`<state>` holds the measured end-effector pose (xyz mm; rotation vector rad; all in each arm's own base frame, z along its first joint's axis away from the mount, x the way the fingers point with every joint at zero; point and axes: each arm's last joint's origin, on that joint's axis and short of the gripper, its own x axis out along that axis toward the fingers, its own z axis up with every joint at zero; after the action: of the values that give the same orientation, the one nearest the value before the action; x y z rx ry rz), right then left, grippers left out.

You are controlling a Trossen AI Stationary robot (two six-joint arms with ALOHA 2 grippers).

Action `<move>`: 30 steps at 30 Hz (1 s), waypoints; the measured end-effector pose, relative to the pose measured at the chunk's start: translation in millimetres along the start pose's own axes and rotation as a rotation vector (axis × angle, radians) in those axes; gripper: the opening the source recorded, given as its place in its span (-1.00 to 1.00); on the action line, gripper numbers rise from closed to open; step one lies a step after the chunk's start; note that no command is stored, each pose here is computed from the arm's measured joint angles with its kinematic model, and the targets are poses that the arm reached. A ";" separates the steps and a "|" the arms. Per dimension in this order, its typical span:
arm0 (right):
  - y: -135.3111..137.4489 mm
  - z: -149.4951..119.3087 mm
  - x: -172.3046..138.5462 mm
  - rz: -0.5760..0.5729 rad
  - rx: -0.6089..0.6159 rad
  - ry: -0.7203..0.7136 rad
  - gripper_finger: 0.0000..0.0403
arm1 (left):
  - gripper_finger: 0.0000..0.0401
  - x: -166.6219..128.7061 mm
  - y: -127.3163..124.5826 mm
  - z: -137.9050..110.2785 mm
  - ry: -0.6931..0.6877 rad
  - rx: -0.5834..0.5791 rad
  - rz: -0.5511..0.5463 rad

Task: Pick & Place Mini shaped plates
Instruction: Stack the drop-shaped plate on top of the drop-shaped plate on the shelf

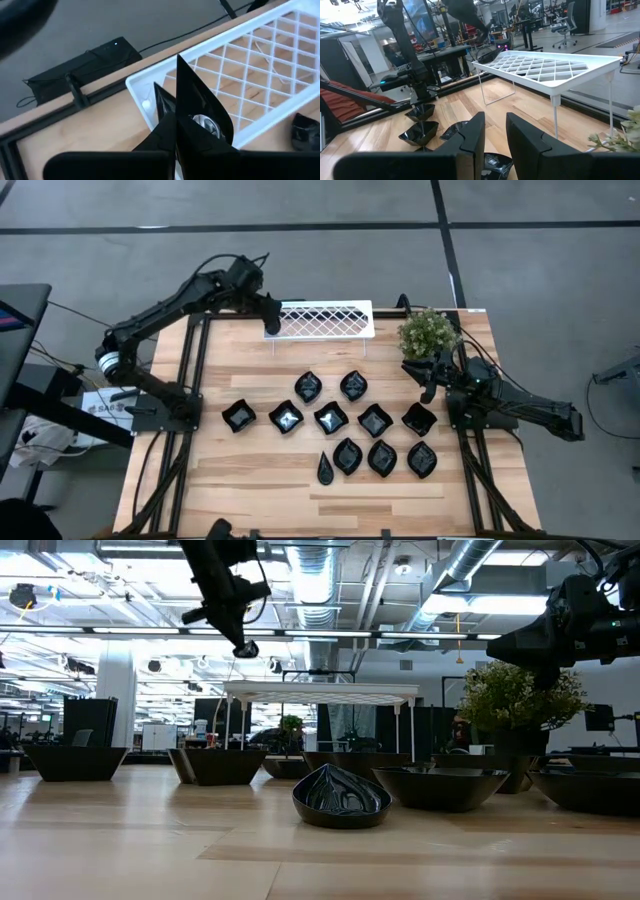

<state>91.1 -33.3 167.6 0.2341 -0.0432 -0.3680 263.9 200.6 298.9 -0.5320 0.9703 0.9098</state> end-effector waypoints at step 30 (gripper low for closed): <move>0.0 0.0 0.0 0.000 0.000 0.000 -0.63 | -0.98 36.0 17.8 6.7 0.097 -0.019 0.001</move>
<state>91.2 -33.4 167.6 0.2341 -0.0429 -0.3680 261.3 229.9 270.7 -0.5963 1.0501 0.9020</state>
